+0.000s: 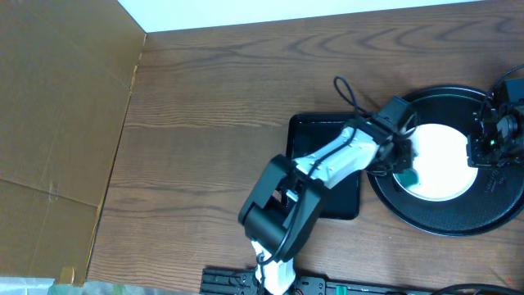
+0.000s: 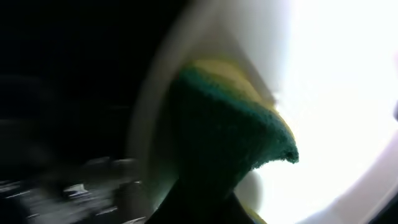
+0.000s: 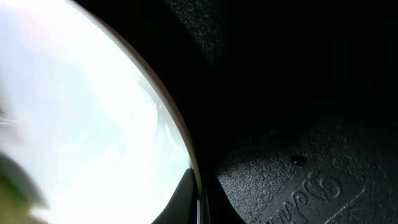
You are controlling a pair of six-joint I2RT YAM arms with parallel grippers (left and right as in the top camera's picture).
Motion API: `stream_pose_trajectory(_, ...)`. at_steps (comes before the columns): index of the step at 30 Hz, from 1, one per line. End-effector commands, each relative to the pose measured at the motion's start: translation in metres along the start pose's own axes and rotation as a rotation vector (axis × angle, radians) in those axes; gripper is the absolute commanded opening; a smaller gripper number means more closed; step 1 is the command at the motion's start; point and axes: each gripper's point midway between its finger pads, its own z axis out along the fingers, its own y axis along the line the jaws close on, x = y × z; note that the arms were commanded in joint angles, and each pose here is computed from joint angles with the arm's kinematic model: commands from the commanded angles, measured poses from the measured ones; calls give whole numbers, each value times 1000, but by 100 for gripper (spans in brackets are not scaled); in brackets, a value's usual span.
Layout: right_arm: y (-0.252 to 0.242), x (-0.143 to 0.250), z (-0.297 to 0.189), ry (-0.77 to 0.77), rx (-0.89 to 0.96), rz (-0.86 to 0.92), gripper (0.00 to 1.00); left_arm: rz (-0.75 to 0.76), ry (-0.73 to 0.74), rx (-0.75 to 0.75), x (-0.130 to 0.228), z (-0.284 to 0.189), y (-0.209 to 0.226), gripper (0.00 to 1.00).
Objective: Clean dirty plates on tray and stack at the side
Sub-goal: 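Scrub the white plate with the sponge in the left gripper, then return the sponge to the black tray and release it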
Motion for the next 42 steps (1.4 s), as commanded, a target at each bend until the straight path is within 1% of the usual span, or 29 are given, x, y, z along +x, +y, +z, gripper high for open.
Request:
stream_pose_trajectory(1, -8, 16, 15, 56, 32, 16, 1, -46, -52, -116, -6, -13, 39, 8)
stream_pose_trajectory(5, -8, 16, 15, 56, 32, 16, 1, -62, -98, 23, -12, -64, 19, 7)
stream_pose_trajectory(9, -8, 16, 15, 56, 32, 16, 1, -22, -181, 33, -14, -121, 32, 7)
stream_pose_trajectory(11, -8, 16, 15, 56, 32, 16, 1, -46, -221, -24, -13, -144, 53, 8)
stream_pose_trajectory(15, -8, 16, 15, 56, 32, 16, 1, -88, -273, -229, -8, -175, 112, 8)
stream_pose_trajectory(17, -8, 16, 15, 56, 32, 17, 1, -117, -279, -350, -6, -180, 143, 8)
stream_pose_trajectory(19, -8, 16, 15, 56, 32, 17, 1, -155, -274, -434, -4, -177, 169, 8)
stream_pose_trajectory(21, -8, 16, 15, 56, 32, 17, 1, -182, -250, -457, -2, -163, 185, 8)
stream_pose_trajectory(25, -8, 16, 15, 56, 32, 17, 1, -213, -190, -476, 1, -131, 205, 8)
stream_pose_trajectory(28, -8, 16, 15, 56, 32, 16, 1, -218, -141, -484, 4, -116, 210, 17)
stream_pose_trajectory(29, -8, 16, 15, 56, 32, 16, 1, -219, -131, -471, 5, -114, 208, 27)
stream_pose_trajectory(31, -8, 16, 15, 56, 32, 16, 1, -219, -125, -438, 5, -112, 203, 41)
stream_pose_trajectory(33, -8, 16, 15, 56, 32, 17, 1, -218, -132, -406, 3, -114, 196, 49)
stream_pose_trajectory(35, -8, 16, 15, 56, 32, 16, 1, -216, -140, -366, 2, -120, 187, 55)
stream_pose_trajectory(38, -8, 16, 15, 56, 32, 16, 2, -208, -180, -317, -1, -138, 174, 59)
stream_pose_trajectory(42, -7, 14, 16, 48, 30, 14, 14, -187, -288, -270, -4, -179, 157, 64)
